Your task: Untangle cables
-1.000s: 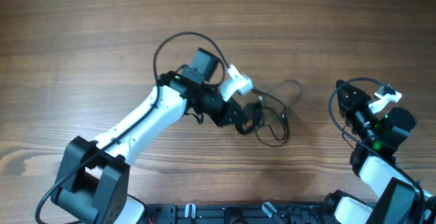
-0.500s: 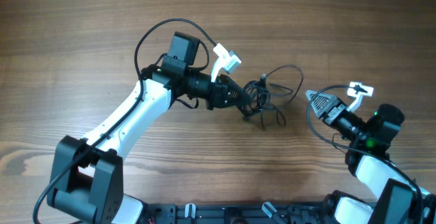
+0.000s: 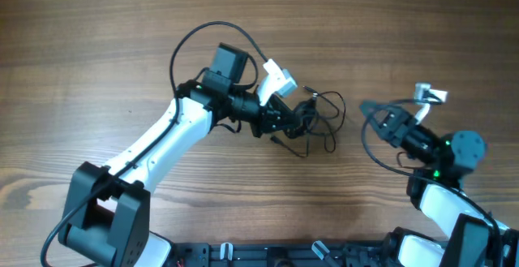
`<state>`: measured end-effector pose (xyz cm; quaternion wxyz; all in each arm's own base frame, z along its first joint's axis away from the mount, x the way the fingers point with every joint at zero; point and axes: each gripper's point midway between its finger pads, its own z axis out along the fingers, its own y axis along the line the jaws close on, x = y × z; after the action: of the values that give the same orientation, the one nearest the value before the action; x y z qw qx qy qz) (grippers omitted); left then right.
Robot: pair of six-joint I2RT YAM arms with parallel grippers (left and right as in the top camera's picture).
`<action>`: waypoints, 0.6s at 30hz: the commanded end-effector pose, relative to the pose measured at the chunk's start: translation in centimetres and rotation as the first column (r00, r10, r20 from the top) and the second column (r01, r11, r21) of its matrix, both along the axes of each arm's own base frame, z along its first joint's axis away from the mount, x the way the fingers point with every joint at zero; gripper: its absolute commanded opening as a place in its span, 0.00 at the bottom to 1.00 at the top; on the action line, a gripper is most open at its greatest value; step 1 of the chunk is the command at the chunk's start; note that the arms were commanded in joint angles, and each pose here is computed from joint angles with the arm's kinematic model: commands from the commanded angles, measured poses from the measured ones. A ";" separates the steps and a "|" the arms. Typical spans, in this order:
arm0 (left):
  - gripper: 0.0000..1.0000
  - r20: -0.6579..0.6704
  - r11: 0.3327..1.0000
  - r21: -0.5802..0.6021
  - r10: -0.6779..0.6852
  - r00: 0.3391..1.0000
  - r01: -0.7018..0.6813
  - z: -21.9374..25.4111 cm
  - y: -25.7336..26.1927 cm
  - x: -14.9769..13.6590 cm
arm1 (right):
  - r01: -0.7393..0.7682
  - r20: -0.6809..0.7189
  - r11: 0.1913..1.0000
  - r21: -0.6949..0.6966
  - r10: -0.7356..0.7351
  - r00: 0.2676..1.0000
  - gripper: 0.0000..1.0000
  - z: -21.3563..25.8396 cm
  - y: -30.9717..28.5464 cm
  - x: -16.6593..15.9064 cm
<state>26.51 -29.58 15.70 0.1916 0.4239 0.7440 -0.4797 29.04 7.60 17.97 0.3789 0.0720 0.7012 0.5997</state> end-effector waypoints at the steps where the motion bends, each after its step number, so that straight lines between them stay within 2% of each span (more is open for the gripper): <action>1: 0.04 0.080 0.999 -0.004 -0.052 0.995 0.053 0.7 -1.5 -0.9 | 0.036 -0.160 0.998 0.055 -0.026 0.987 0.62 -1.9 1.2 0.8; 7: 0.04 0.131 0.997 0.072 -0.042 0.990 0.033 -0.4 -2.1 -0.9 | 0.142 -0.309 0.990 0.005 -0.133 0.942 0.63 -5.5 1.6 1.8; 10: 0.04 0.137 0.997 0.069 -0.044 0.990 0.035 -0.1 -2.2 -1.0 | 0.182 -0.362 0.983 -0.010 -0.173 0.916 0.63 -6.7 1.1 1.9; 18: 0.04 0.159 0.997 0.052 -0.067 0.985 0.059 0.9 -2.7 -1.9 | 0.141 -0.413 0.990 -0.022 -0.137 0.900 0.64 -7.8 2.9 1.2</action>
<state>25.30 -31.64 14.74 0.2023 0.4655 0.7462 -0.4309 30.09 9.73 10.43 0.2580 0.2552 0.7486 0.5548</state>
